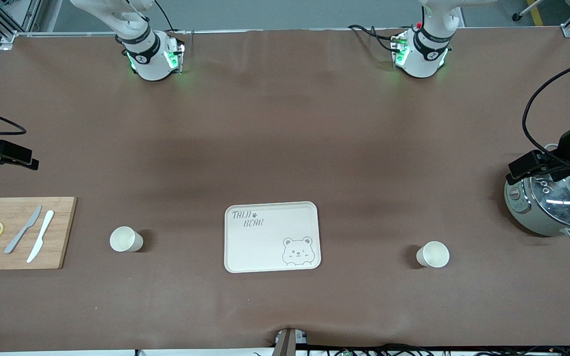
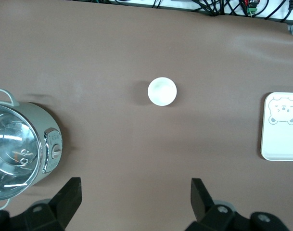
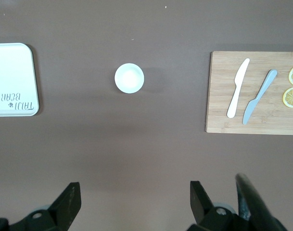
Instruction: Place white IKEA cup upright on tray with both arms
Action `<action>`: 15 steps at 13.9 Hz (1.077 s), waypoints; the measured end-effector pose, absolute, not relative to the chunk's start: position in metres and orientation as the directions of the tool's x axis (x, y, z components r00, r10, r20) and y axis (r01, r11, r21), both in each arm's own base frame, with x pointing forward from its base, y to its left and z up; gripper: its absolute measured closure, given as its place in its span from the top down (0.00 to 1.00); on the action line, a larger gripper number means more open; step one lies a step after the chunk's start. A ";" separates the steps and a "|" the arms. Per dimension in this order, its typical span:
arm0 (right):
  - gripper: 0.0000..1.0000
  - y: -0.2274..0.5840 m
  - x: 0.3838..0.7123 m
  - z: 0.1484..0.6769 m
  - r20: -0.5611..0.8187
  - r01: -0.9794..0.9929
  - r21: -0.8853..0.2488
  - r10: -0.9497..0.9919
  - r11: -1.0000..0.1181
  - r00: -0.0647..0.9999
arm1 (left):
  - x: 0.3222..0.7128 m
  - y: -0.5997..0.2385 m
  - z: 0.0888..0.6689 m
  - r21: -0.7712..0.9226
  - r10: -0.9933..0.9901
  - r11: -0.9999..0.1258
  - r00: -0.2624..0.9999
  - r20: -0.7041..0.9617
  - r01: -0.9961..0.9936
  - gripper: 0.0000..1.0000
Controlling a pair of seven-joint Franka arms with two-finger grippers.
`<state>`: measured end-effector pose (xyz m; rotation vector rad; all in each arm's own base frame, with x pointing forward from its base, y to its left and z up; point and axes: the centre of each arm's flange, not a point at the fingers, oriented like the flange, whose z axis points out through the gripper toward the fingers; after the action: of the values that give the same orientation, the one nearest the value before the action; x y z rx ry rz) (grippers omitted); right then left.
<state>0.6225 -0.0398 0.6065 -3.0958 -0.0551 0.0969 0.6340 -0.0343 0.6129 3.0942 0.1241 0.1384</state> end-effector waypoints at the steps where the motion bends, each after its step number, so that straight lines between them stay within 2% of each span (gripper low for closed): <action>1: 1.00 -0.040 0.623 0.606 -0.062 0.034 -0.045 0.037 -0.998 0.997 | 0.634 -0.034 0.613 0.045 0.082 -0.996 0.993 0.087 0.078 1.00; 15: 1.00 -0.039 0.623 0.607 -0.057 0.036 -0.044 0.039 -0.998 0.998 | 0.633 -0.033 0.616 0.045 0.084 -0.996 0.992 0.092 0.080 1.00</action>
<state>0.6231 -0.0388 0.6069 -3.0972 -0.0582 0.0897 0.6331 -0.0327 0.6156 3.0938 0.1273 0.1453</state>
